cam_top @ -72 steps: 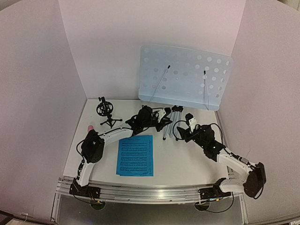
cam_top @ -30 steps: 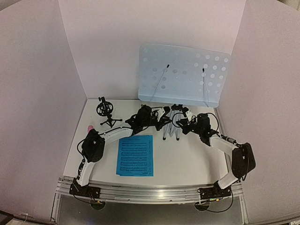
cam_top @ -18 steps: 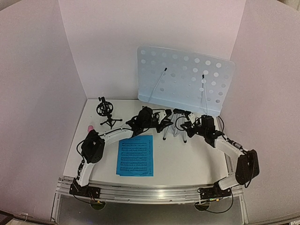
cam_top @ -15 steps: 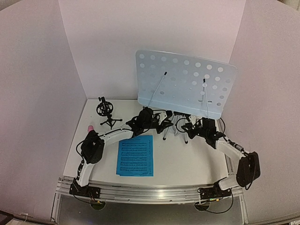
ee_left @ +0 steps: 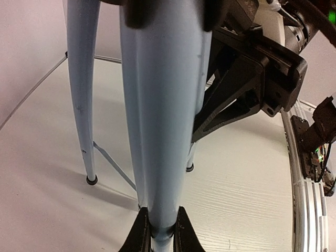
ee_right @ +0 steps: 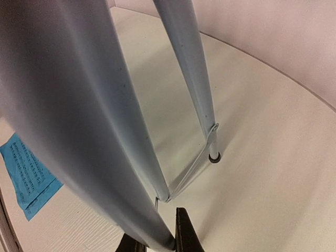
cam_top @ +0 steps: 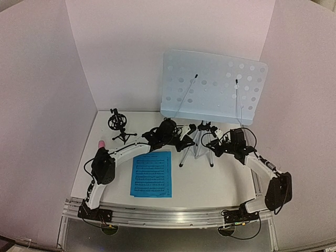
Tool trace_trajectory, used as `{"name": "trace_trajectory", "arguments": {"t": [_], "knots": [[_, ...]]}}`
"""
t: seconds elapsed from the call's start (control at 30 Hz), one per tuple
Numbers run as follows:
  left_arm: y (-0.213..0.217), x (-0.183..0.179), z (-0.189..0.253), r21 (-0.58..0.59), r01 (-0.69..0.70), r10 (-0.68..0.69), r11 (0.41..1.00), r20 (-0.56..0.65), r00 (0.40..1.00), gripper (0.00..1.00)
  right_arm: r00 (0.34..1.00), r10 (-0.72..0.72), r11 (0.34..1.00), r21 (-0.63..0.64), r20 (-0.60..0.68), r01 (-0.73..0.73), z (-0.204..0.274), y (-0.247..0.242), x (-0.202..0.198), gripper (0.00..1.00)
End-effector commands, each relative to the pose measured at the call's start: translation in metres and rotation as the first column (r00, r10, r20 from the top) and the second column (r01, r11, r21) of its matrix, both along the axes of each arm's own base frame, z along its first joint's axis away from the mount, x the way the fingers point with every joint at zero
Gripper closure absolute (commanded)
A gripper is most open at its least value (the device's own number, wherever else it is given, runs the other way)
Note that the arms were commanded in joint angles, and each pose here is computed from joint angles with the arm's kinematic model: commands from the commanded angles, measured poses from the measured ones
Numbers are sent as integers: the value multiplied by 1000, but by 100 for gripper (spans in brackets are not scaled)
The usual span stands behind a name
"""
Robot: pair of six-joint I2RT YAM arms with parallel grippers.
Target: Set up the instrument practice props
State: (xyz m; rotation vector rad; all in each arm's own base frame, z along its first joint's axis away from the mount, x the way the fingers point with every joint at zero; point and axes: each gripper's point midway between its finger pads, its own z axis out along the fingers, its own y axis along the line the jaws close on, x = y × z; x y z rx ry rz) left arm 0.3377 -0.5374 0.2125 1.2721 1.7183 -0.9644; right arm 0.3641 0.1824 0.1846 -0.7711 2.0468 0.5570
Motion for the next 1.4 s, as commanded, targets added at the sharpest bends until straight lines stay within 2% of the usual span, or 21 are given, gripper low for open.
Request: {"name": "trace_trajectory", "arguments": {"t": [0.0,0.17,0.33,0.73,0.87,1.07,1.37], "knots": [[31,-4,-40,154,-53,71,987,-111,991,100,992,-125,992,-32,18,126,10,-33,0,100],[23,-11,-34,135,-48,66,990,-128,990,100,991,-134,988,-71,25,136,9,-42,-11,100],[24,-20,-40,171,-37,65,984,-156,986,100,993,-119,989,-92,-25,117,-3,-44,-21,100],[34,-30,-29,216,0,31,976,-139,990,100,990,-137,984,-123,-30,132,2,-57,-34,100],[33,-35,-44,227,10,26,974,-152,988,100,988,-149,984,-103,-49,144,-2,-57,-43,100],[20,-47,-57,217,29,10,976,-175,984,100,987,-158,978,-144,-43,150,-10,-64,-51,100],[24,-56,-77,237,41,3,971,-183,983,100,986,-164,970,-185,-27,157,-11,-70,-54,100]]}}
